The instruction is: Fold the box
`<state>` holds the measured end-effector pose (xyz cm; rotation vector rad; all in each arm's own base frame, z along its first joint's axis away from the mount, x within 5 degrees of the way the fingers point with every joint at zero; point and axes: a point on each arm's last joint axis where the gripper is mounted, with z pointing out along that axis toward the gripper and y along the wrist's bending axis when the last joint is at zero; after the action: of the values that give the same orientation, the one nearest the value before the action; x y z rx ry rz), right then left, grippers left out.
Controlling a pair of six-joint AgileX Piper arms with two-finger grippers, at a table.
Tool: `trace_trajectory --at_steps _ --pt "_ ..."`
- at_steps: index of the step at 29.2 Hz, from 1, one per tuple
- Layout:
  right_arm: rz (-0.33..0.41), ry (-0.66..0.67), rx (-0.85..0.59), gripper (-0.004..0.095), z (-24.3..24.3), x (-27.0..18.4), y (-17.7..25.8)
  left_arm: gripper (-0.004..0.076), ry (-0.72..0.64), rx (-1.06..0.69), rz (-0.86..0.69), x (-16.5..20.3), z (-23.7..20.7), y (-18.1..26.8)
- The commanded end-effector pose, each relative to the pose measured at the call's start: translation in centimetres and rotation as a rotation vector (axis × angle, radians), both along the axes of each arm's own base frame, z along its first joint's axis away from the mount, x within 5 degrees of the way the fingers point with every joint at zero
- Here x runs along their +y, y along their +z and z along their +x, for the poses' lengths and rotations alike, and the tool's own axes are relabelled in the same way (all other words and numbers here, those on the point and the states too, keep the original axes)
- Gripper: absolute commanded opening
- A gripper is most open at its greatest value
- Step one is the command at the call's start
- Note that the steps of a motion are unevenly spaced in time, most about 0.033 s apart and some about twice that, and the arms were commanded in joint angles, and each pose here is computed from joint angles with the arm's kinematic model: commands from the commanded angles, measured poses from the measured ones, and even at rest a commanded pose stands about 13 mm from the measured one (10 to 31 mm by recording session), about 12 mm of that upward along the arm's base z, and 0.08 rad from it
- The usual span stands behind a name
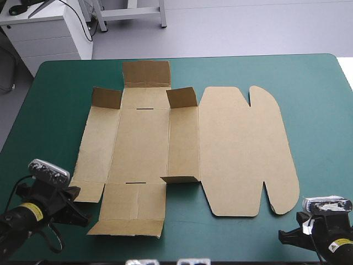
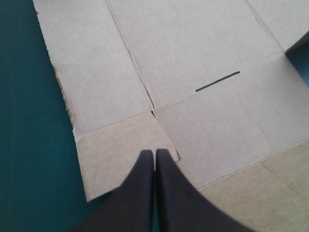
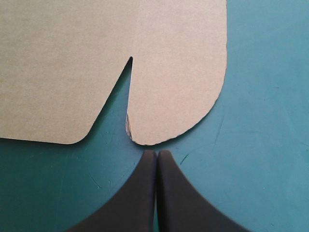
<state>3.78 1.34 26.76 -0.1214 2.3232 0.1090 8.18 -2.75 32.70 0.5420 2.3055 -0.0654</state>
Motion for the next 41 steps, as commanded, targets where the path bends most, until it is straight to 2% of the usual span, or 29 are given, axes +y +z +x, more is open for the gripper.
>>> trace_trajectory --at_steps 1,10,15,19,23,33,34,41 --pt "0.005 -0.007 -0.069 -0.0019 0.4 0.0 1.1 -0.0008 0.011 0.010 -0.021 -1.0 2.1 3.0" --pt "0.005 -0.007 -0.069 -0.0019 0.4 0.0 1.1 -0.0008 0.013 0.086 0.019 -3.7 8.6 5.4" --pt "0.005 -0.007 -0.069 -0.0019 0.4 0.0 1.1 -0.0008 0.024 0.120 0.036 -4.9 12.2 4.6" --pt "0.005 -0.007 -0.069 -0.0019 0.4 0.0 1.1 -0.0008 0.100 0.155 0.020 -4.0 14.9 3.2" --pt "0.005 -0.007 -0.069 -0.0019 0.4 0.0 1.1 -0.0008 0.153 0.220 -0.023 -1.3 16.7 1.9" --pt "0.005 -0.007 -0.069 -0.0019 0.4 0.0 1.1 -0.0008 0.340 0.282 -0.334 8.1 18.5 0.1" --pt "0.003 -0.007 -0.069 -0.0019 0.4 0.0 1.1 -0.0008 0.355 0.304 -0.382 9.7 18.5 -0.5" --pt "0.003 -0.007 -0.069 -0.0019 0.4 0.0 1.1 -0.0008 0.414 0.483 -0.572 13.7 18.6 -4.0"
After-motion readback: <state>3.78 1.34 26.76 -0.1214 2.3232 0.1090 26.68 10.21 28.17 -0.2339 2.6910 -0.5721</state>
